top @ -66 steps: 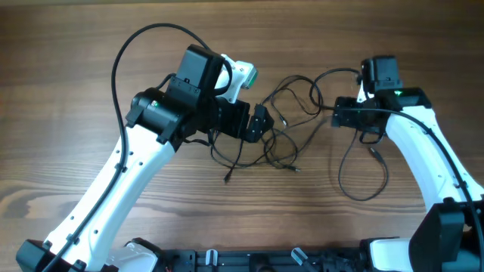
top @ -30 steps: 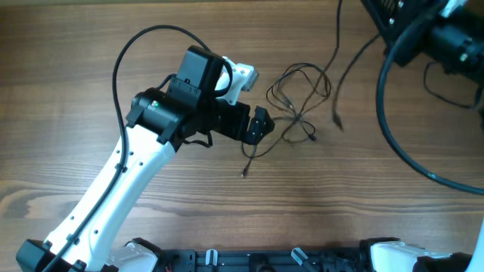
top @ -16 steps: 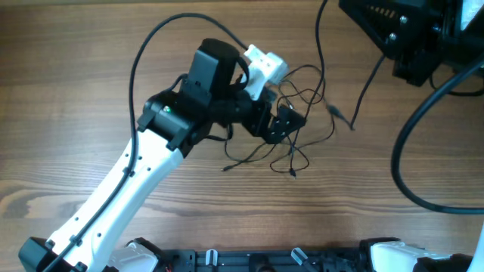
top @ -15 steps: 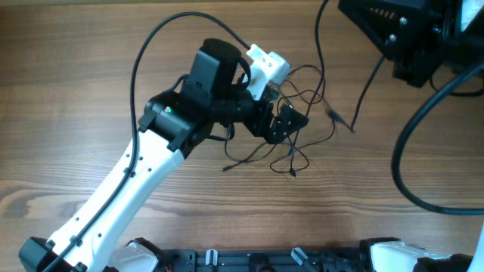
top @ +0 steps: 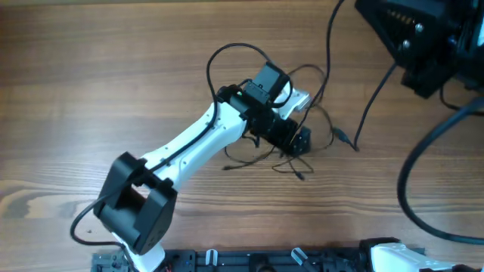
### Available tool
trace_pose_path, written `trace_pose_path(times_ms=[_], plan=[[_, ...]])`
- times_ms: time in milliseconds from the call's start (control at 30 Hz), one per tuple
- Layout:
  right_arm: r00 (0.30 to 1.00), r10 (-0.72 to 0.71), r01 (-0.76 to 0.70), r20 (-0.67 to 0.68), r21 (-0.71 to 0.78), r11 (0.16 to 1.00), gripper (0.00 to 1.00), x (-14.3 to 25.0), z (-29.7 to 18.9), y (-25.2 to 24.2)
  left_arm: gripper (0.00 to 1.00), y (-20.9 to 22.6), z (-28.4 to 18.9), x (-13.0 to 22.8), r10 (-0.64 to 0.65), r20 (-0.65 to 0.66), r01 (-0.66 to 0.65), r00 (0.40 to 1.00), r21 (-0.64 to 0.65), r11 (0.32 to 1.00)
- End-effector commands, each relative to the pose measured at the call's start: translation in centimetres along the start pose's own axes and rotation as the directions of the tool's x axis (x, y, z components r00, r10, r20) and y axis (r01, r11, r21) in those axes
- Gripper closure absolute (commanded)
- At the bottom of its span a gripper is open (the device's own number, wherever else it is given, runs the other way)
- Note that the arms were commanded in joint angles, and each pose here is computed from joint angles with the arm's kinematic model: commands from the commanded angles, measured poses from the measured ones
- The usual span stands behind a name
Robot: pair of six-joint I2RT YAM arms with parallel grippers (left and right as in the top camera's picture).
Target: Untangle cables
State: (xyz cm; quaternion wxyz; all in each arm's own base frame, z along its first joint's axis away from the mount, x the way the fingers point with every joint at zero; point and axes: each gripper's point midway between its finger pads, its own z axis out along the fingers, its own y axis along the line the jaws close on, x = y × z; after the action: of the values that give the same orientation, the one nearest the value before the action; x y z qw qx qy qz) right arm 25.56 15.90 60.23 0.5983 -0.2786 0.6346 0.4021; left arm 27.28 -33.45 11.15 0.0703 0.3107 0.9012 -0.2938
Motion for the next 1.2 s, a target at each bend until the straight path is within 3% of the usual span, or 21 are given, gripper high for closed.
trace_pose_path(times_ms=[0,67,133,167,200,300,400,500,633,733,833,933,1067,1100,1133,1167], plan=[[0.999,0.010,-0.022,0.038,0.341,0.940,0.96,-0.3,-1.4,-5.4,0.00,6.3,-0.9,3.2,-0.072,-0.105,0.031,0.992,-0.350,0.936],[0.999,0.036,-0.051,0.037,0.553,0.832,0.96,0.6,-3.3,-9.2,0.00,9.0,-2.5,4.9,-0.124,-0.151,0.038,0.981,-0.478,0.878],[0.997,0.053,-0.073,0.051,0.795,0.602,0.96,1.5,-7.3,-13.4,0.00,11.1,-4.2,6.6,-0.196,-0.186,0.066,0.963,-0.541,0.838],[0.997,0.053,-0.072,0.053,0.853,0.516,0.96,1.8,-8.8,-14.4,0.00,11.8,-4.7,6.9,-0.223,-0.186,0.087,0.957,-0.547,0.832],[0.997,0.053,-0.068,0.049,0.871,0.486,0.96,1.9,-9.3,-14.7,0.00,12.4,-5.1,7.1,-0.244,-0.180,0.107,0.953,-0.552,0.827],[0.999,0.047,-0.034,0.013,0.876,0.481,0.96,2.2,-8.9,-15.4,0.00,13.1,-5.5,7.1,-0.293,-0.158,0.174,0.943,-0.516,0.839],[0.999,0.041,-0.007,-0.008,0.939,0.343,0.96,2.7,-9.8,-19.6,0.00,11.9,-5.1,7.2,-0.315,-0.170,0.216,0.934,-0.434,0.875],[0.992,0.124,-0.014,-0.021,0.963,0.270,0.96,5.1,-11.2,-25.7,0.00,11.3,-4.7,7.0,-0.302,-0.172,0.209,0.938,-0.413,0.886],[0.976,0.215,-0.051,0.031,0.995,0.086,0.96,8.1,-18.6,-34.0,0.00,10.5,-4.2,7.0,-0.286,-0.183,0.196,0.941,-0.396,0.897],[0.966,0.228,-0.120,0.124,0.992,-0.030,0.96,9.3,-27.2,-38.0,0.00,9.8,-3.9,7.0,-0.276,-0.192,0.189,0.942,-0.378,0.906],[0.904,0.248,-0.307,0.348,0.933,-0.189,0.96,12.4,-36.8,-40.7,0.00,9.2,-3.7,6.9,-0.277,-0.196,0.198,0.941,-0.345,0.918],[0.812,0.336,-0.411,0.476,0.877,-0.249,0.96,17.9,-42.6,-42.3,0.00,9.2,-3.7,6.9,-0.276,-0.196,0.198,0.941,-0.343,0.918],[0.657,0.471,-0.439,0.589,0.806,-0.397,0.96,25.9,-44.6,-43.3,0.00,8.6,-3.5,6.9,-0.276,-0.201,0.205,0.940,-0.314,0.927],[0.592,0.503,-0.433,0.630,0.775,-0.461,0.92,28.5,-44.7,-43.1,0.00,8.3,-3.4,6.9,-0.277,-0.203,0.209,0.939,-0.301,0.930],[0.546,0.524,-0.431,0.654,0.755,-0.494,0.73,30.0,-44.7,-42.9,0.00,8.3,-3.4,6.9,-0.276,-0.203,0.209,0.939,-0.301,0.931],[0.480,0.526,-0.427,0.702,0.710,-0.559,0.00,31.9,-44.8,-42.3,0.00,8.4,-3.4,6.9,-0.276,-0.202,0.209,0.940,-0.301,0.931]])
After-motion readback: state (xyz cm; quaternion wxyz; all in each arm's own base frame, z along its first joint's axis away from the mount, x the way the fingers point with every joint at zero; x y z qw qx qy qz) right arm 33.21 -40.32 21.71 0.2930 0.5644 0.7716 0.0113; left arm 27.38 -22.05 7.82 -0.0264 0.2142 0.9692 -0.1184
